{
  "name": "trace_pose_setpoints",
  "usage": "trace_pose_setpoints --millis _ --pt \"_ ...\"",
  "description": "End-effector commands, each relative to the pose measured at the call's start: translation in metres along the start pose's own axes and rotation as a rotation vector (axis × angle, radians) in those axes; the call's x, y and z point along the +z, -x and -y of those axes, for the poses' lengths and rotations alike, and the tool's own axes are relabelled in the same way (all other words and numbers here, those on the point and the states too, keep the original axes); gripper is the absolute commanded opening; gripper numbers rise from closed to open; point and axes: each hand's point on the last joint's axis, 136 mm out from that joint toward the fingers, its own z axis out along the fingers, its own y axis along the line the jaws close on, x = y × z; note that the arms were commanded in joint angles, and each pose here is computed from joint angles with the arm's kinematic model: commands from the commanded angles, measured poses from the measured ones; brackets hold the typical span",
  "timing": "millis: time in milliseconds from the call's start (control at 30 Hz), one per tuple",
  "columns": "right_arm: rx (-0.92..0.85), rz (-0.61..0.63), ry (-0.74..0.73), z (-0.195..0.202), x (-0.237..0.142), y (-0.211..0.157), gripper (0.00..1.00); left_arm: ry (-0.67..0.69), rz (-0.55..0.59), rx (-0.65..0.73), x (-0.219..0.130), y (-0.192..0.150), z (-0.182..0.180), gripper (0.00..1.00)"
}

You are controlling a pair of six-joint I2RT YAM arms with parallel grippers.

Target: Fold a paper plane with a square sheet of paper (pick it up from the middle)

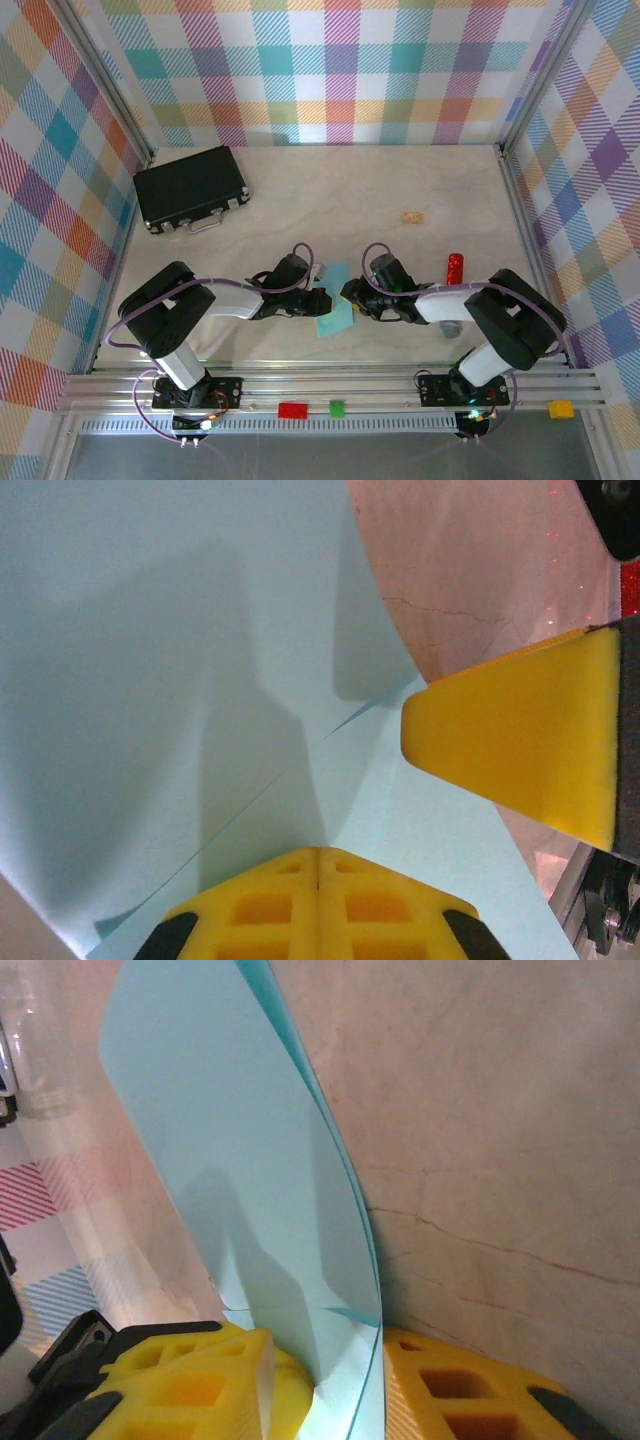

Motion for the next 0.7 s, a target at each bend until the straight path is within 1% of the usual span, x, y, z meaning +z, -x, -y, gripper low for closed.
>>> trace_pose_setpoints --millis 0,167,367,467,567,633,667 --pt "-0.007 -0.014 0.052 -0.007 0.006 -0.001 0.28 -0.019 -0.012 -0.027 -0.005 -0.005 0.000 0.03" --pt "-0.004 -0.006 0.058 -0.005 0.007 0.000 0.22 -0.032 -0.004 -0.033 -0.008 -0.003 0.003 0.04" --pt "-0.038 0.000 0.054 -0.005 0.001 -0.001 0.08 -0.055 0.006 -0.031 -0.012 0.000 0.010 0.05" --pt "-0.065 0.013 0.053 -0.008 -0.005 0.000 0.05 -0.071 0.023 -0.025 -0.018 0.004 0.016 0.07" --pt "-0.092 0.056 0.047 -0.012 -0.015 0.005 0.04 -0.077 0.071 0.000 -0.034 0.010 0.024 0.07" --pt "-0.140 0.103 0.031 -0.019 -0.026 0.012 0.04 -0.047 0.138 0.022 -0.052 0.018 0.022 0.08" --pt "-0.175 0.128 0.026 -0.026 -0.034 0.017 0.04 -0.033 0.154 0.028 -0.061 0.020 0.021 0.08"
